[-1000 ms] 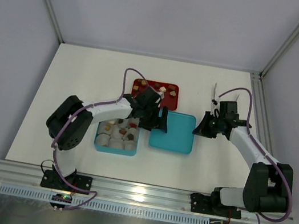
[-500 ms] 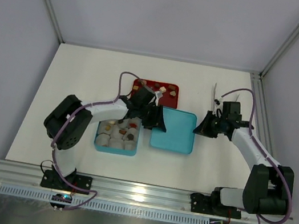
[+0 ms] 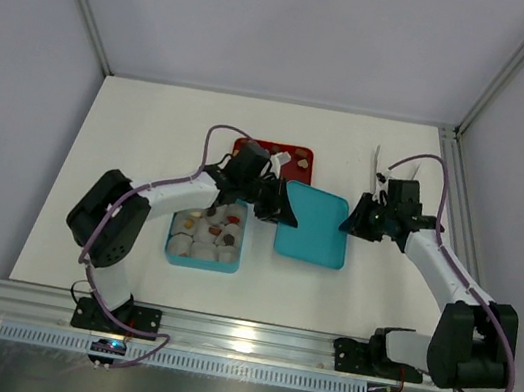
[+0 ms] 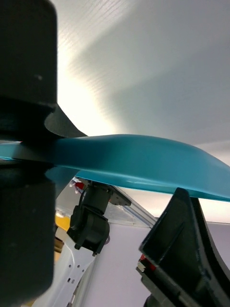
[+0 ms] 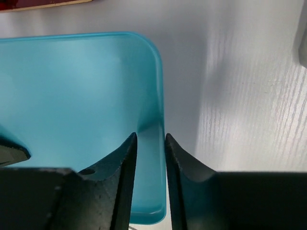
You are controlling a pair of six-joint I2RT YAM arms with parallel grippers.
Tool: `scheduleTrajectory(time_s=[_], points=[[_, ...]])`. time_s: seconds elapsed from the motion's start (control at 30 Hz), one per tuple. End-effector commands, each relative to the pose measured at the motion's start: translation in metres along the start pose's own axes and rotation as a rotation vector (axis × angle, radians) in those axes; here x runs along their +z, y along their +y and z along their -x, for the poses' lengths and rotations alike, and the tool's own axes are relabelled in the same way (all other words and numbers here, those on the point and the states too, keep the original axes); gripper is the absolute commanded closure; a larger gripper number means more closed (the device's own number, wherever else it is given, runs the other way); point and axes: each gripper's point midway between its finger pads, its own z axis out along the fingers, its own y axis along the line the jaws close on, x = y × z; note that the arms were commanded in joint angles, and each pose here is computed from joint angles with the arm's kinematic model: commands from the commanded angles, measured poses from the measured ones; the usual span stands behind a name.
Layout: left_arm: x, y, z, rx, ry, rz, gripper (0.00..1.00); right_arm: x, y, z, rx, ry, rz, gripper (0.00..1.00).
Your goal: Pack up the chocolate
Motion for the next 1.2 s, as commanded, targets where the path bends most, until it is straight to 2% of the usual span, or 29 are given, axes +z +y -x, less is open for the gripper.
scheduleTrajectory(time_s=[0.0, 0.07, 0.13, 0.17, 0.27, 0.37, 0.4, 0.47, 0.5, 0.63, 0.77, 1.0, 1.17], points=[[-0.006, -0.026, 0.012, -0.005, -0.030, -0.076, 1.00, -0.017, 0.028, 0.013, -0.072, -0.091, 0.061, 0.66], [-0.012, -0.026, 0.013, -0.038, -0.021, -0.078, 1.00, -0.023, 0.021, 0.019, -0.089, -0.141, 0.006, 0.53], [-0.018, -0.026, 0.012, -0.065, -0.003, -0.089, 1.00, -0.039, 0.018, 0.030, -0.131, -0.226, -0.050, 0.46], [-0.021, -0.025, 0.012, -0.094, 0.007, -0.089, 1.00, -0.046, 0.020, 0.034, -0.156, -0.264, -0.064, 0.40], [-0.035, -0.022, 0.015, -0.188, 0.034, -0.101, 1.00, -0.070, 0.042, 0.041, -0.277, -0.360, -0.059, 0.34], [-0.053, -0.023, 0.021, -0.275, 0.051, -0.136, 1.00, -0.088, 0.074, 0.033, -0.405, -0.402, -0.034, 0.33], [-0.062, -0.023, 0.024, -0.301, 0.050, -0.138, 1.00, -0.094, 0.098, 0.019, -0.489, -0.403, 0.023, 0.33], [-0.071, -0.025, 0.022, -0.351, 0.074, -0.151, 1.00, -0.105, 0.111, 0.013, -0.591, -0.439, 0.012, 0.33], [-0.080, -0.027, 0.024, -0.367, 0.070, -0.158, 1.00, -0.113, 0.131, 0.000, -0.657, -0.447, 0.068, 0.33], [-0.100, -0.033, 0.020, -0.418, 0.091, -0.168, 1.00, -0.129, 0.164, -0.030, -0.857, -0.475, 0.137, 0.33], [-0.112, -0.034, 0.010, -0.453, 0.111, -0.165, 1.00, -0.132, 0.182, -0.052, -1.050, -0.493, 0.086, 0.32], [-0.126, -0.034, -0.009, -0.463, 0.122, -0.159, 1.00, -0.127, 0.193, -0.052, -1.341, -0.598, -0.205, 0.30], [-0.136, -0.038, -0.021, -0.446, 0.120, -0.170, 1.00, -0.122, 0.202, -0.047, -1.447, -0.637, -0.278, 0.30]])
